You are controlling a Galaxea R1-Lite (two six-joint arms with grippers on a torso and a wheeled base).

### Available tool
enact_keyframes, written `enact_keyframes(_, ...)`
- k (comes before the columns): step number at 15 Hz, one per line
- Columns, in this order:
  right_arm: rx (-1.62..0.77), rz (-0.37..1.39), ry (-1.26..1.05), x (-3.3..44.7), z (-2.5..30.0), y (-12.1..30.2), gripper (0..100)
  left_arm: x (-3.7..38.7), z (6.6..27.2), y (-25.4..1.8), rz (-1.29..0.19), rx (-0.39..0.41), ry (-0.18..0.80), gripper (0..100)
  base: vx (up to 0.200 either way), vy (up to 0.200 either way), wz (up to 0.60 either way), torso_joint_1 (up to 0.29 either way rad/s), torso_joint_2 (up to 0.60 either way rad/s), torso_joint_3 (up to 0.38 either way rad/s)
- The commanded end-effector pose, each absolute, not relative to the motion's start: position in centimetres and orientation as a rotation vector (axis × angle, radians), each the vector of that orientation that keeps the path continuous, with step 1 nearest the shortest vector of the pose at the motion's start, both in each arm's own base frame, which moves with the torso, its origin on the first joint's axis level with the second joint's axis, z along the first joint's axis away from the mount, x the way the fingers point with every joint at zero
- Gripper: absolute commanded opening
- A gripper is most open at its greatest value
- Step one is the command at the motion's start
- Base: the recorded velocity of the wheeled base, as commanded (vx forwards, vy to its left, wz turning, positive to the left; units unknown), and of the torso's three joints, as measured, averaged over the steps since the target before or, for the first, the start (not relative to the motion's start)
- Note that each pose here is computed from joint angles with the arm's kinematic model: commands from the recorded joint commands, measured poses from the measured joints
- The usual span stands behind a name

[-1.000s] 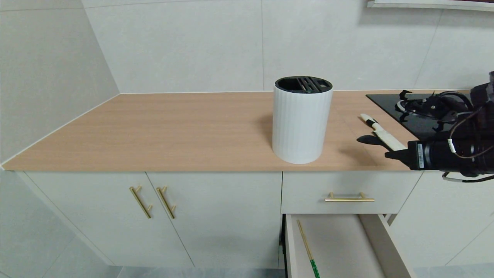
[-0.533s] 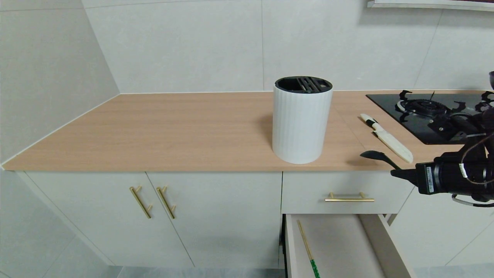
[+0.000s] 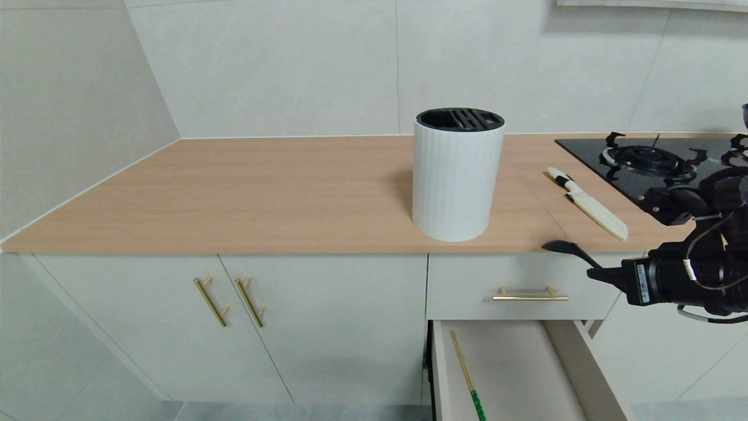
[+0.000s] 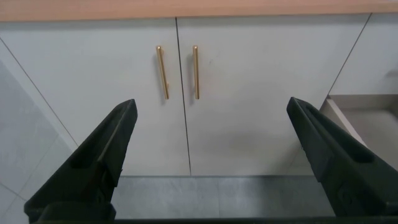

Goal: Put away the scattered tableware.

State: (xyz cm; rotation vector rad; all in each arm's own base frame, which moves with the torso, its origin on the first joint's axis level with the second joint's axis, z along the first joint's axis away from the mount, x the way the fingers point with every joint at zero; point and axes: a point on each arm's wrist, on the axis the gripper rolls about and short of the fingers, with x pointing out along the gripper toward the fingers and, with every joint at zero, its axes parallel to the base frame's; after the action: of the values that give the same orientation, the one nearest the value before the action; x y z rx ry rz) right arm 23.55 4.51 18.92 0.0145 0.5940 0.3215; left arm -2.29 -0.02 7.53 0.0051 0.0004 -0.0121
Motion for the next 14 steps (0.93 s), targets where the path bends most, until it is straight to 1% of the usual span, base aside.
enact_keyframes(1,0.014,0.323,0.609,23.8,18.6,4.6,0,-2.3,7.5,0.0,-0.012,0.005,0.002,100,0.0,0.0,0.0,-0.178,0.43,0.246)
enact_keyframes(8,-0.018,0.348,0.635,23.8,17.8,5.0,0,-2.3,7.5,0.0,-0.012,0.006,0.001,100,0.0,0.0,0.0,-0.185,0.47,0.276)
enact_keyframes(14,-0.019,0.346,0.666,24.3,17.0,5.1,0,-2.3,7.5,0.0,-0.012,0.006,0.001,100,0.0,0.0,0.0,-0.149,0.46,0.303)
